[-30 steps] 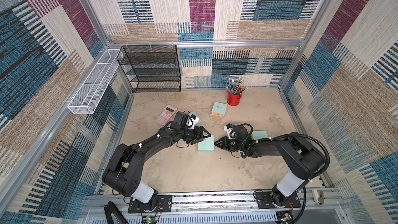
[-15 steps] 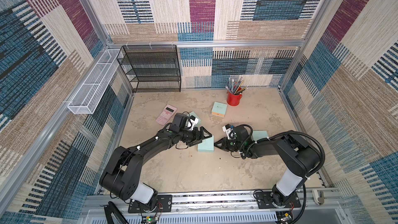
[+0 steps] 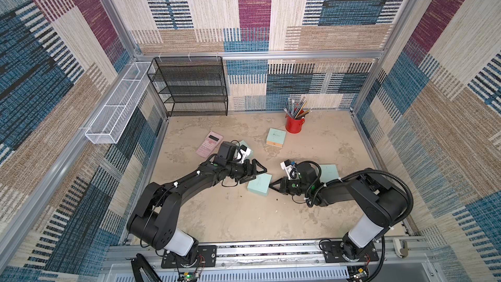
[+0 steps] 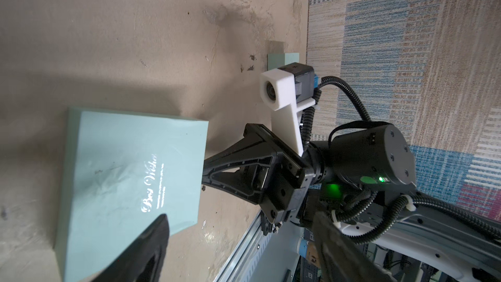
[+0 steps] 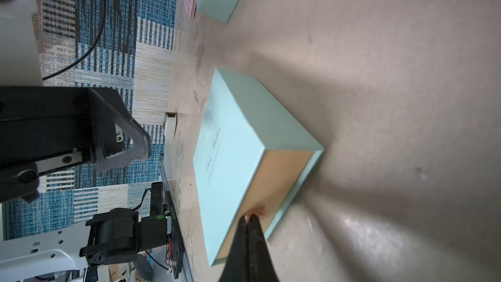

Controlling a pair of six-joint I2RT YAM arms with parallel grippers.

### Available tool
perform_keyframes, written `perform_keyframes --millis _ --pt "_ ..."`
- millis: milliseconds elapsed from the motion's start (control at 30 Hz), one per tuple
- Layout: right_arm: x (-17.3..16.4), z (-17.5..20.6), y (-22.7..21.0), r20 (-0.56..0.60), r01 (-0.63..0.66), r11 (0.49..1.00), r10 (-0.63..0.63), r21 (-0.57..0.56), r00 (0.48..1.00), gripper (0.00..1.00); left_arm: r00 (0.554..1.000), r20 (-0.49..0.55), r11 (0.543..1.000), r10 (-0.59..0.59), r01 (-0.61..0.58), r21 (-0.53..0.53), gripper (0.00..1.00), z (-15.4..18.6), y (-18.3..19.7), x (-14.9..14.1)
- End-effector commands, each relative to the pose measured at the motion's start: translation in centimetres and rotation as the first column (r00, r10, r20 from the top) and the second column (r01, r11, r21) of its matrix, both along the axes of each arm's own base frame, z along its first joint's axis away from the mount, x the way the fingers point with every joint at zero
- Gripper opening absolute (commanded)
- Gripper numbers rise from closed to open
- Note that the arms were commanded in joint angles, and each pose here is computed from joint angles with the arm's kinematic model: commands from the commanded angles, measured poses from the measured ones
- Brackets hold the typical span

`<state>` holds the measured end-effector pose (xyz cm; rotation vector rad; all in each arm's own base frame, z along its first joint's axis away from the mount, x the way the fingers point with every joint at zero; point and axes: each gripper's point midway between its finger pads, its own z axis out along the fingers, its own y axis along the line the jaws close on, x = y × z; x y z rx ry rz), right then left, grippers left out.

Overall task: Take out the earrings from the drawer-style jewelry box
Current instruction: Open the drawer in the jewelry box.

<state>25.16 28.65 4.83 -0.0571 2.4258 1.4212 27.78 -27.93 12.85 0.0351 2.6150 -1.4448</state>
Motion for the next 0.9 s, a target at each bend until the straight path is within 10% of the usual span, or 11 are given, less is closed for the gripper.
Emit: perform_keyframes --millis 0,867 --pt "0.2 0.5 0.5 0.022 0.032 0.999 -0.032 0.023 0.999 0.0 0.999 -0.008 0.999 -0.042 0.042 -0.019 0.84 0.1 -0.6 -0.6" --pt "-0.3 -1.9 -2.1 -0.024 0.149 0.986 -0.151 -0.078 0.988 0.0 0.996 -0.088 0.984 -0.022 0.037 0.173 0.8 -5.7 0.4 -1.0"
